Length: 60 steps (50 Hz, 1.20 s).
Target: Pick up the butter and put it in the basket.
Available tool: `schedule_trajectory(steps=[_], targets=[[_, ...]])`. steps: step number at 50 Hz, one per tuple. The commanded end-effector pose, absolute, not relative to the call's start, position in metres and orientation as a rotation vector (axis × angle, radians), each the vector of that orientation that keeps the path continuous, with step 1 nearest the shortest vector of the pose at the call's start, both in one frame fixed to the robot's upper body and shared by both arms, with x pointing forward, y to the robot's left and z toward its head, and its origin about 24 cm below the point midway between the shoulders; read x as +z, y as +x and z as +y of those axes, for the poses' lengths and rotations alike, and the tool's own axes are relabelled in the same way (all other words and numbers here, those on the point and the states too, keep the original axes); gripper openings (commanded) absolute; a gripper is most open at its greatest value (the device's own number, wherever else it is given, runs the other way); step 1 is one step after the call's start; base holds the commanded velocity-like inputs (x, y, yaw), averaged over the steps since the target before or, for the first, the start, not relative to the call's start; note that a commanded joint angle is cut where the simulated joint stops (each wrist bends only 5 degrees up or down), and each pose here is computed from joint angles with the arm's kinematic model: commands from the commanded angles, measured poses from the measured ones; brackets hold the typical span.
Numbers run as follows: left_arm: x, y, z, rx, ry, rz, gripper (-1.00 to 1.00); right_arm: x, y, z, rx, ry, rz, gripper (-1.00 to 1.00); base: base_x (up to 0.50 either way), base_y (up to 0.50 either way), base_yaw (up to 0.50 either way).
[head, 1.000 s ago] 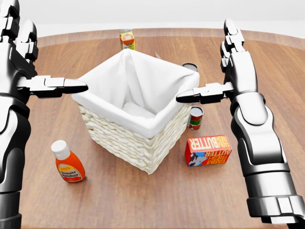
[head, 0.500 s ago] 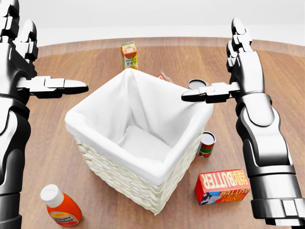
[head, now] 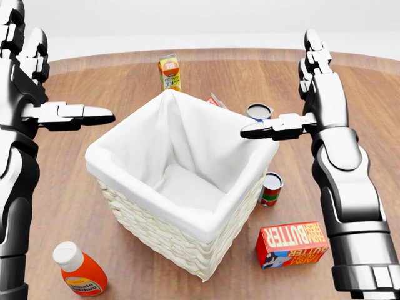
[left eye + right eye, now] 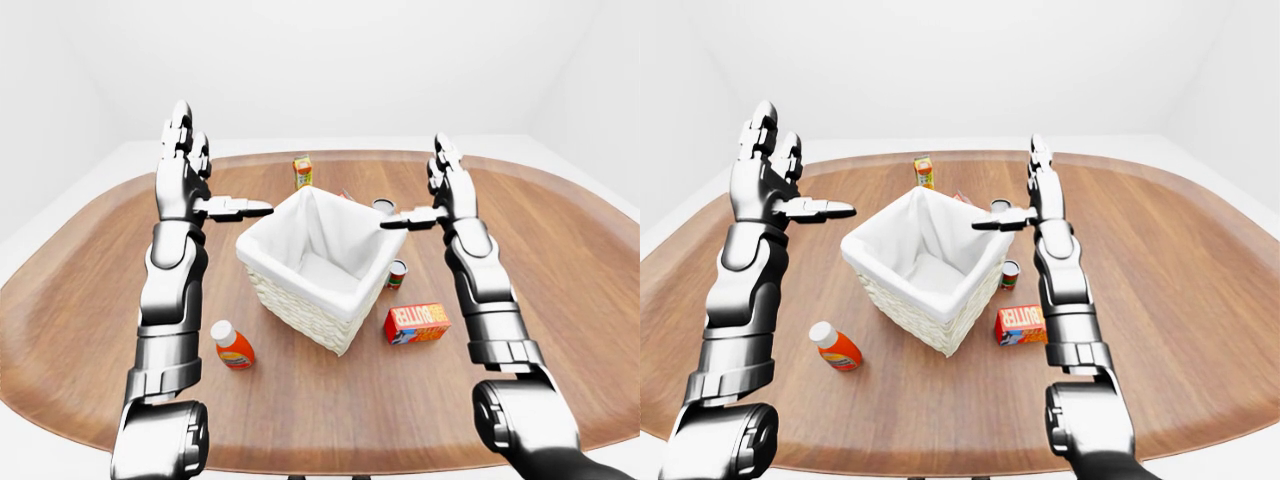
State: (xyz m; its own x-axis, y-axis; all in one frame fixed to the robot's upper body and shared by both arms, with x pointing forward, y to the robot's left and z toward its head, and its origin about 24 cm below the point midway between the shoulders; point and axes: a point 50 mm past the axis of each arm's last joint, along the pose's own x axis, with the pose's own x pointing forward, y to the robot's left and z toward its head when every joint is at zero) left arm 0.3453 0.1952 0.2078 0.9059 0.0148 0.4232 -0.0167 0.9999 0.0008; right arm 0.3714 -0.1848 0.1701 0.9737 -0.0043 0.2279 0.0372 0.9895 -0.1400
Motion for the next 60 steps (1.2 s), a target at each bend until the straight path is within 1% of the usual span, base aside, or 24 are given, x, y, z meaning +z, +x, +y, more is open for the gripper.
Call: schedule_trajectory(steps=[1,7,10,12,17,25,30,37,44,54,60], targets=[[0.206,0.344,0.197,0.02,0.003,-0.432,1.0,0.168,0.361,-0.186,0.002,-0.221,-0.247,1.0,0.0,0.0,0.0],[0.203,0.345,0.199,0.022,0.002,-0.423,1.0,0.168,0.349,-0.186,0.025,-0.317,-0.276,1.0,0.0,0.0,0.0],[0.202,0.345,0.201,0.024,0.002,-0.415,1.0,0.171,0.338,-0.183,0.044,-0.412,-0.307,1.0,0.0,0.0,0.0],[0.201,0.346,0.202,0.023,0.002,-0.408,1.0,0.171,0.333,-0.182,0.057,-0.474,-0.312,1.0,0.0,0.0,0.0],[0.196,0.35,0.203,0.019,0.003,-0.38,1.0,0.169,0.328,-0.182,0.072,-0.553,-0.304,1.0,0.0,0.0,0.0],[0.19,0.357,0.203,0.0,0.009,-0.335,1.0,0.154,0.326,-0.184,0.108,-0.649,-0.221,1.0,0.0,0.0,0.0],[0.184,0.365,0.199,-0.022,0.018,-0.29,1.0,0.143,0.319,-0.187,0.12,-0.717,-0.176,1.0,0.0,0.0,0.0],[0.18,0.367,0.196,-0.042,0.021,-0.271,1.0,0.135,0.309,-0.194,0.118,-0.793,-0.132,1.0,0.0,0.0,0.0],[0.18,0.367,0.195,-0.05,0.024,-0.273,1.0,0.122,0.302,-0.202,0.104,-0.873,-0.063,1.0,0.0,0.0,0.0],[0.186,0.364,0.199,-0.057,0.027,-0.3,1.0,0.104,0.295,-0.214,0.09,-0.933,0.036,1.0,0.0,0.0,0.0],[0.189,0.362,0.201,-0.062,0.021,-0.312,1.0,0.089,0.29,-0.221,0.118,-0.965,0.122,1.0,0.0,0.0,0.0]])
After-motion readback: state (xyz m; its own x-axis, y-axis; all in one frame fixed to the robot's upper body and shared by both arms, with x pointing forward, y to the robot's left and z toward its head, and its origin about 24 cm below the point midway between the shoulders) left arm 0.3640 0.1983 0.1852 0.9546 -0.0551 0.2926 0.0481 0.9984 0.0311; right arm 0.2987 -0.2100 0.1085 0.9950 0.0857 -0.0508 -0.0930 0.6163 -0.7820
